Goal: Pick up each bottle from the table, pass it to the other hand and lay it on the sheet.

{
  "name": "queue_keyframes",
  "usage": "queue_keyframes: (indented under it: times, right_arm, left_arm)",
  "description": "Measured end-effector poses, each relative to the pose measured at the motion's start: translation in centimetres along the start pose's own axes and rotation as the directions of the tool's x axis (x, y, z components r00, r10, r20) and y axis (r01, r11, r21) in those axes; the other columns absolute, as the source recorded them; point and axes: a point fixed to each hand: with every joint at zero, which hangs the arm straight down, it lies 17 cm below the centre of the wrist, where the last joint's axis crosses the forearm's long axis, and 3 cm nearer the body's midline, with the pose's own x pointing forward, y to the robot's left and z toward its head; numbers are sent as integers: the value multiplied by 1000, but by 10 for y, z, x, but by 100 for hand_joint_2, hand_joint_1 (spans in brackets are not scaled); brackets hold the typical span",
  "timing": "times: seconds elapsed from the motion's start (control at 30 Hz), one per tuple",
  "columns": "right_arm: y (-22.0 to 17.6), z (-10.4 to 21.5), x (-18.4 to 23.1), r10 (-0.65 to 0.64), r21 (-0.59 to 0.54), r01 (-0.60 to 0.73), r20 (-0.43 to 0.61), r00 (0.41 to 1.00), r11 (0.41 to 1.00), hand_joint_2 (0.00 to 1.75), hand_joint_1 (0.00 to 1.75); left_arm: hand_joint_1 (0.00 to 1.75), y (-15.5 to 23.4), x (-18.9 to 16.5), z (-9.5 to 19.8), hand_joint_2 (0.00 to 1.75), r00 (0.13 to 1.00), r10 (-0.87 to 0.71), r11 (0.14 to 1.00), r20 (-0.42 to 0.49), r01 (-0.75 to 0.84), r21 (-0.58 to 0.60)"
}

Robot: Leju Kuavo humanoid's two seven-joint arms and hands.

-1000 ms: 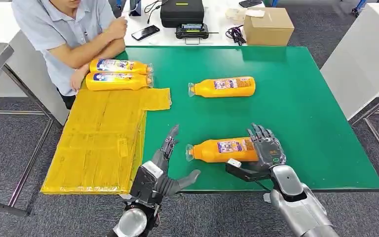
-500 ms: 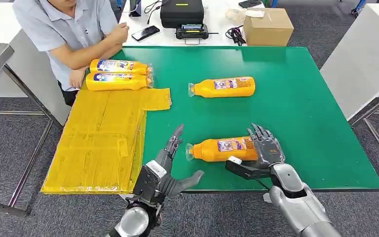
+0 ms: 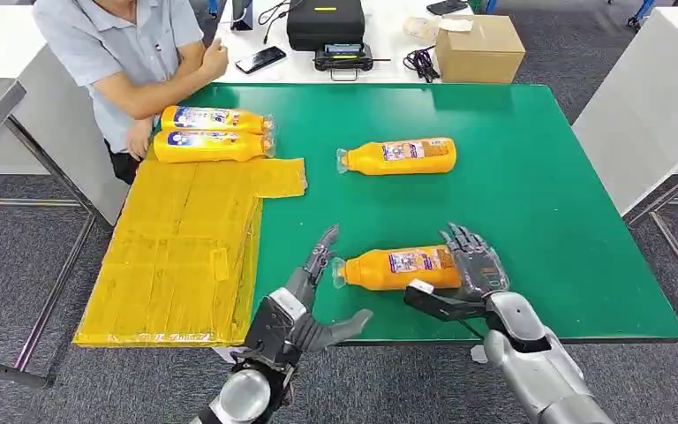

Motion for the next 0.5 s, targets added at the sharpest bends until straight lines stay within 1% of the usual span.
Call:
queue_keyframes:
  times: [0.17,0.5]
  right_arm:
    - [1,2,5,9,14,-9,38,999,1000,175,0]
    - [2,4,6,25,21,-26,52,998,999,175,0]
  left_arm:
    - [0,-5,1,-1,175,1000,4,1000,2,-4,-13]
    - [0,-8,2,-1,175,1000,3,1000,5,-3,-22]
